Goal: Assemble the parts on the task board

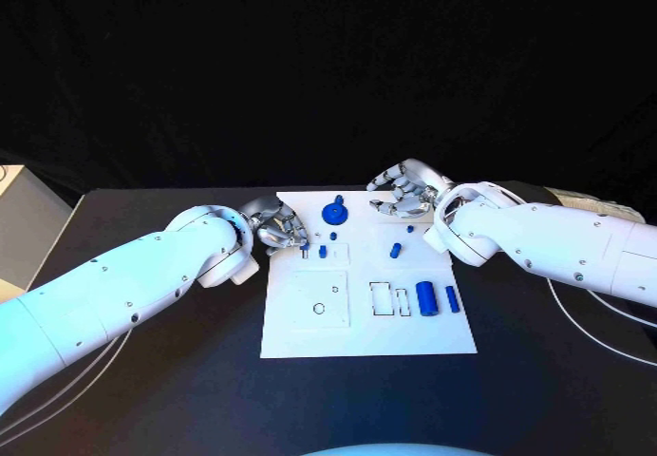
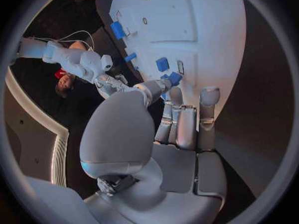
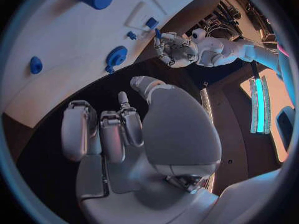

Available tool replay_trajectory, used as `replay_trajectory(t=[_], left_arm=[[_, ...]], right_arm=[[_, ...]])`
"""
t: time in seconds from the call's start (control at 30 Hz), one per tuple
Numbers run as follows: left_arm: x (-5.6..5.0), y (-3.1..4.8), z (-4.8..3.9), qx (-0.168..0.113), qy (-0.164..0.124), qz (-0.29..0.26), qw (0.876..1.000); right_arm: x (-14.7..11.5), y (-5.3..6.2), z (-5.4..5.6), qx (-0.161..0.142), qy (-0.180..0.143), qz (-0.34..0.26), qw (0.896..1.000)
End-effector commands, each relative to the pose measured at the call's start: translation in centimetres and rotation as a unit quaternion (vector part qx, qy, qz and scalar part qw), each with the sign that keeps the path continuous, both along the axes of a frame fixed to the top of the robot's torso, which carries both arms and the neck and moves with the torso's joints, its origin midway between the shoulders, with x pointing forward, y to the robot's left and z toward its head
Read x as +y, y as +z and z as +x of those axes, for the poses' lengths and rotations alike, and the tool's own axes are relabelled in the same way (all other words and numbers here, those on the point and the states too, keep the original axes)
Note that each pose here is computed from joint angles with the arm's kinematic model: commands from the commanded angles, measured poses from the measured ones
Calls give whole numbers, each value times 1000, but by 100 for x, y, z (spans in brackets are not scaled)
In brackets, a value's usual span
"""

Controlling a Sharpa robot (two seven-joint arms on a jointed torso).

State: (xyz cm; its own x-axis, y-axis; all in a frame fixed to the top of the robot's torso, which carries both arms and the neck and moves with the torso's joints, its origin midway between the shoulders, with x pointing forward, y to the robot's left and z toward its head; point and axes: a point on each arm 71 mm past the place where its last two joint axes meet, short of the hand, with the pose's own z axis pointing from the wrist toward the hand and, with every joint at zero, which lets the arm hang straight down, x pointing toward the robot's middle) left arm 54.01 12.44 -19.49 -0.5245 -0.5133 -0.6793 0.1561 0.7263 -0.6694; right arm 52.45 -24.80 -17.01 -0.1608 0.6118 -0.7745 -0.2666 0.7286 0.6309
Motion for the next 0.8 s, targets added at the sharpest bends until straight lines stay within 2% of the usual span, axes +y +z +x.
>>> replay_trajectory(t=[0.03,0.23,0.47,0.7,0.8], left_arm=[[-3,6,-33,-1,-3,-10,1000],[54,0,-86,-23,-1,-23,999],[119,14,-136,-84,-12,-46,995],[143,7,-191,-157,-50,-59,985],[157,-6,-202,-177,-64,-59,980]], right_arm=[[12,0,-8,-2,8,-1,1000],[1,1,-10,-2,7,-2,1000],[-10,2,-12,-2,6,-2,1000],[-16,2,-14,-3,5,-1,1000],[-18,3,-15,-3,5,-1,1000]])
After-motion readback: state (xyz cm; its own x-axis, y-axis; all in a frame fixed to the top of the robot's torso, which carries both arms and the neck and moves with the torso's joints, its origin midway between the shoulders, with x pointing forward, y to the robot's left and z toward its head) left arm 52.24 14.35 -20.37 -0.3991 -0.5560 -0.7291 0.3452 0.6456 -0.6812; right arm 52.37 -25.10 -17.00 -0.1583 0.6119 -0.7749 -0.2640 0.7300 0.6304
